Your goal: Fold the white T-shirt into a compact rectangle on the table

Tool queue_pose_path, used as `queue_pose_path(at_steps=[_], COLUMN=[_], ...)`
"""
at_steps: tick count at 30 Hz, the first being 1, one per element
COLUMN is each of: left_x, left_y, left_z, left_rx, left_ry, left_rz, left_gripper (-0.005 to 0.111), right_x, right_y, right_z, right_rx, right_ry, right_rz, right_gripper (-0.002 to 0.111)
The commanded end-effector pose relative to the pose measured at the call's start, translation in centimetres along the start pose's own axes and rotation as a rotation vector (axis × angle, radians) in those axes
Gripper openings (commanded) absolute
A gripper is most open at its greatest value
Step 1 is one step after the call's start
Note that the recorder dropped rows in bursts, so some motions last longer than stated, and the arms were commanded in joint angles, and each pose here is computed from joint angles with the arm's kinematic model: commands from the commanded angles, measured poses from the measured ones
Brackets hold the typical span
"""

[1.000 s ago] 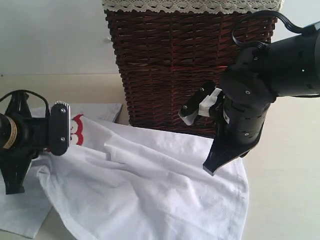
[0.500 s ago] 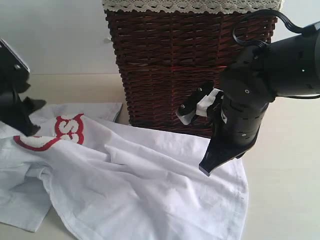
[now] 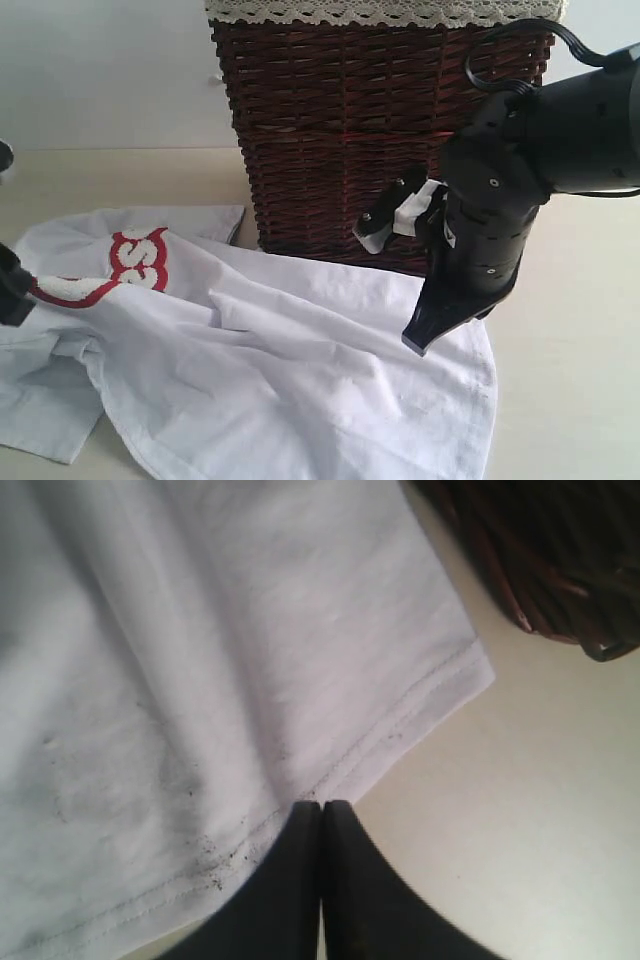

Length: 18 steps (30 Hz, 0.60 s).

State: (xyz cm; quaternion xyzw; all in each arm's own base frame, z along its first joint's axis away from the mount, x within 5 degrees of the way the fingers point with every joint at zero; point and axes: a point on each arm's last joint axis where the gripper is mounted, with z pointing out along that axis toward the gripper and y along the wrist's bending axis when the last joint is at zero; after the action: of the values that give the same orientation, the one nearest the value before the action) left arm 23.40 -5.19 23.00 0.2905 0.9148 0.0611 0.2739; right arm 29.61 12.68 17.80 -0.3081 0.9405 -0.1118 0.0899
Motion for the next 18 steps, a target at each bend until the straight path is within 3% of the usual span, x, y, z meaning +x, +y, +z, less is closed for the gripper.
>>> queue_pose_path(at_steps=[1,4,8,18], left_x=[0.5,2.2,4.8,4.2], left_y=[-3.0,-4.8,-6.2,-6.9], left_z=[-2.2,-1.9,0.3,5.8], left_rx=[0.136,0.238,0.286,0.267], left_ry=[0.079,0.215,0.319,0.273], left_rz=[0.085,0.158,0.217,0.222], left_gripper=[0.034,0.017,0.000,0.000], right_x=[0.2,0.2,0.3,0.2], right_y=[-0.3,-0.3,-0.4,-0.4], right_z=[-0.3,-0.5,-0.9,-1.1], right_rx=[0.009,0.010,0.012,0.008], right_ry=[0.004,0.000,-0.013,-0.031], right_rz=[-0.009,-0.008,-0.004,0.002], right_gripper=[0.000,0.000,0.000,0.000])
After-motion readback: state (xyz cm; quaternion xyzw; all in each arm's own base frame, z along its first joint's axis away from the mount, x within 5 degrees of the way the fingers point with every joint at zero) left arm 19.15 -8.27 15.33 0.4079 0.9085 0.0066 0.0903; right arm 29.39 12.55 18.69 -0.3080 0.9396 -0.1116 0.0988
